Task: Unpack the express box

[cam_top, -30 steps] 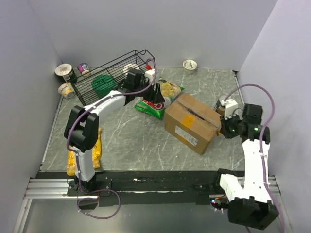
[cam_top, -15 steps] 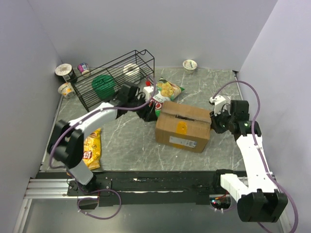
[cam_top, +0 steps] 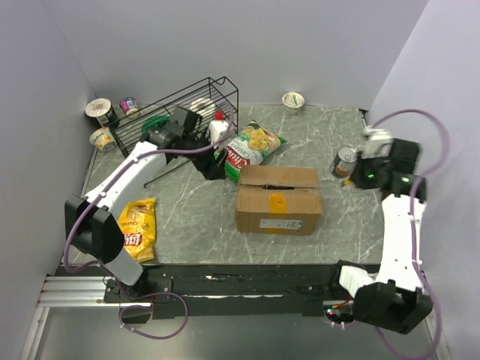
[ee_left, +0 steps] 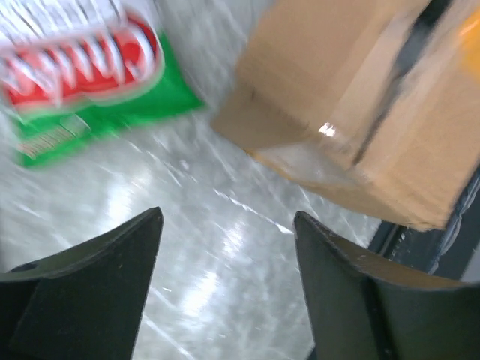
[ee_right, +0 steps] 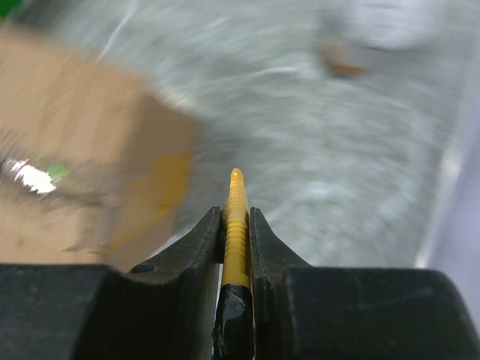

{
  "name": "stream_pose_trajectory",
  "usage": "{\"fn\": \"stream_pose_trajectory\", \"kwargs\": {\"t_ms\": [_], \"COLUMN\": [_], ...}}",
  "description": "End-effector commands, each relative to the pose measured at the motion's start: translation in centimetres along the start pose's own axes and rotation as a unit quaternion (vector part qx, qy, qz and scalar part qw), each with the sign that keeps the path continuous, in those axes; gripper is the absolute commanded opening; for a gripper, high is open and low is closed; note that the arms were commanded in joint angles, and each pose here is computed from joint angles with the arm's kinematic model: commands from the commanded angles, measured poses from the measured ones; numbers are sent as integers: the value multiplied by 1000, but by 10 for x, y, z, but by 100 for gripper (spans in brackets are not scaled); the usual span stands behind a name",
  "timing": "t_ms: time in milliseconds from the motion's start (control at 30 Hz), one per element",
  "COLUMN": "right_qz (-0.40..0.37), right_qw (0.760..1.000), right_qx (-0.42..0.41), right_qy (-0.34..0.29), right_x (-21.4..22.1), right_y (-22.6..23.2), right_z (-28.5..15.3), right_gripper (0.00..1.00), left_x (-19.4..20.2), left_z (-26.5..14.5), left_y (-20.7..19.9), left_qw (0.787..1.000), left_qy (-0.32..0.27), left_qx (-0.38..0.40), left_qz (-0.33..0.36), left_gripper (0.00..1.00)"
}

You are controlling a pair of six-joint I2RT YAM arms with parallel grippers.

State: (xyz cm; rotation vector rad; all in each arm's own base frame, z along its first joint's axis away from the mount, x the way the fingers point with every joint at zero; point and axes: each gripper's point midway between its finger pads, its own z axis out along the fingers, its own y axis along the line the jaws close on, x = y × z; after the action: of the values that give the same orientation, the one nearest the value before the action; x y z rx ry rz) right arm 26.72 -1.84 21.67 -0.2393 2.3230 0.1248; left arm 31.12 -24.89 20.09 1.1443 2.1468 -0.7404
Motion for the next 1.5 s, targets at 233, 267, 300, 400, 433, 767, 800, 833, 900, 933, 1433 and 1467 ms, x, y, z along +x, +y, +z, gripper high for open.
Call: {"fn": "stream_pose_trajectory", "kwargs": {"t_ms": [233, 267, 300, 400, 433, 767, 800, 833, 900, 933, 1433, 1467], "right_qz": [193, 196, 201, 200, 204, 243, 252, 235, 234, 231, 71, 69], "right_qw": [964, 961, 958, 944, 941, 943, 944, 951, 959, 963, 980, 984], "right_qx": [-75, -94, -120, -198, -204, -155, -137, -118, -58, -24, 158, 140], "right_qy": [-165, -169, -167, -171, -178, -169, -165, -164, -147, -134, -99, -90], "right_x": [-47, -46, -37, -34, -37, -23, -21, -18, -10, -3, 39, 42], "right_y": [3, 8, 14, 29, 27, -2, -9, -15, -35, -47, -31, -23], "right_z": [-70, -68, -58, -41, -39, -25, -25, -24, -22, -19, 36, 41], "right_gripper": [0, 0, 0, 0, 0, 0, 0, 0, 0, 0, 0, 0], "left_x": [-139, -155, -159, -165, -168, -170, -169, -169, -172, -176, -178, -178], "left_z": [17, 16, 24, 59, 64, 107, 109, 108, 103, 99, 43, 35], "left_y": [-43, -45, -47, -33, -30, -39, -39, -39, -37, -36, -11, -10], "left_qw": [979, 976, 975, 979, 978, 968, 967, 967, 967, 966, 972, 972], "left_qy": [-164, -176, -175, -168, -169, -176, -174, -175, -183, -188, -218, -222], "left_qx": [72, 74, 83, 96, 98, 180, 183, 183, 176, 173, 80, 76], "left_qz": [98, 106, 105, 69, 68, 21, 19, 22, 25, 26, 24, 25], "left_gripper": [85, 84, 84, 83, 83, 83, 83, 83, 82, 82, 82, 82]}}
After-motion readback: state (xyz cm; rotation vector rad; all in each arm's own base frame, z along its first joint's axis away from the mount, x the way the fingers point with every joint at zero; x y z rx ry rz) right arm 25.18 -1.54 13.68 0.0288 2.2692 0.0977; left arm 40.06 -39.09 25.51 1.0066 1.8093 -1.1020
